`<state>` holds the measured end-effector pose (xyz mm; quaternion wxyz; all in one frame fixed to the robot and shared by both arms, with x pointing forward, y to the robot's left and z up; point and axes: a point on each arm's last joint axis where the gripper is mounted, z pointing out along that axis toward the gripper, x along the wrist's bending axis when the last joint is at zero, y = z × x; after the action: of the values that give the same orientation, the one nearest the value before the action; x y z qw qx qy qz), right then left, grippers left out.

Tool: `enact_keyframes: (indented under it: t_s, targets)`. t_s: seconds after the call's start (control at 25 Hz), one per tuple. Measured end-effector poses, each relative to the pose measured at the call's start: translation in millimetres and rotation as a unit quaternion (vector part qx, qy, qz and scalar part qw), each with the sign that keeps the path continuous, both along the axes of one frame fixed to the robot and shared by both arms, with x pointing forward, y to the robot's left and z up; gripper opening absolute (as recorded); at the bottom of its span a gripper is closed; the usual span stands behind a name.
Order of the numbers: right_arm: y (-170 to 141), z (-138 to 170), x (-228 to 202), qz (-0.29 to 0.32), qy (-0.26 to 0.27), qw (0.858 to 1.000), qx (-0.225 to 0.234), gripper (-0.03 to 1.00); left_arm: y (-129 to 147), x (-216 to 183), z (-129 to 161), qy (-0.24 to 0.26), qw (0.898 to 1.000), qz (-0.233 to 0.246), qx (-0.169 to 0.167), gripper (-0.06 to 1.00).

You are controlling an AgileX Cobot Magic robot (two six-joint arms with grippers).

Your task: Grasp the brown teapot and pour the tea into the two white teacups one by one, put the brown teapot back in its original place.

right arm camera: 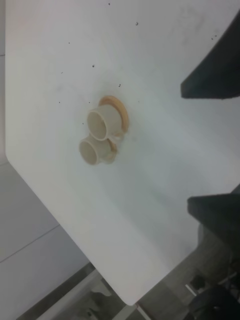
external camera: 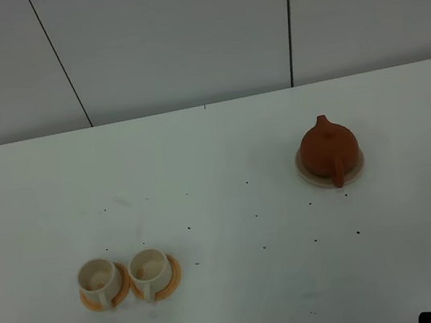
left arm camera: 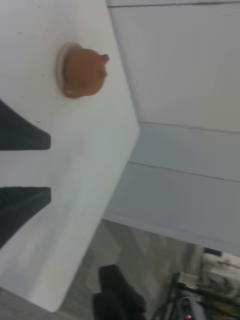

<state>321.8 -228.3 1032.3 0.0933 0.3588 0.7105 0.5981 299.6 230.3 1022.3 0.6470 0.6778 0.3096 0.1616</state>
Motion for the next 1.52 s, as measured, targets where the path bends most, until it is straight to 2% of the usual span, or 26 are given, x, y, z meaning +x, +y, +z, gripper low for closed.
enact_keyframes:
  t_s: [0.16,0.36,0.56,0.76,0.92,1.2,1.28,1.36,1.44,1.52]
  targets:
    - [0.0,0.1,0.0,0.000,0.000,1.000,0.001,0.42,1.6,2.1,9.8,-0.019,1.000,0.012,0.014,0.25]
    - [0.1,1.7,0.5,-0.002,-0.005,1.000,0.009,0.42,3.7,2.5,41.4,-0.067,0.996,0.023,0.058,0.25]
    - [0.3,3.3,0.9,-0.002,-0.015,1.000,0.012,0.42,10.6,5.2,65.7,-0.077,0.991,0.079,0.081,0.25]
    - [0.4,3.7,1.0,-0.002,-0.017,1.000,0.013,0.41,14.3,6.8,65.9,-0.055,0.989,0.103,0.090,0.25]
    - [0.4,3.7,1.0,-0.001,-0.018,1.000,0.013,0.41,14.5,6.1,69.3,-0.045,0.990,0.107,0.080,0.25]
    - [0.4,3.7,1.0,-0.001,-0.018,1.000,0.013,0.41,13.3,-3.0,98.5,-0.047,0.990,0.113,0.075,0.24]
    - [0.4,3.7,1.0,-0.001,-0.018,1.000,0.013,0.41,15.0,-7.6,109.5,-0.038,0.987,0.128,0.092,0.22]
    - [0.4,3.7,1.0,-0.001,-0.018,1.000,0.013,0.41,18.7,-14.2,119.8,-0.019,0.980,0.152,0.124,0.20]
    - [0.4,3.7,1.0,-0.001,-0.018,1.000,0.013,0.41,25.4,-23.2,129.9,0.012,0.968,0.192,0.162,0.18]
    - [0.4,3.9,1.0,-0.002,-0.018,1.000,0.014,0.41,33.3,-31.7,137.9,0.043,0.952,0.242,0.183,0.16]
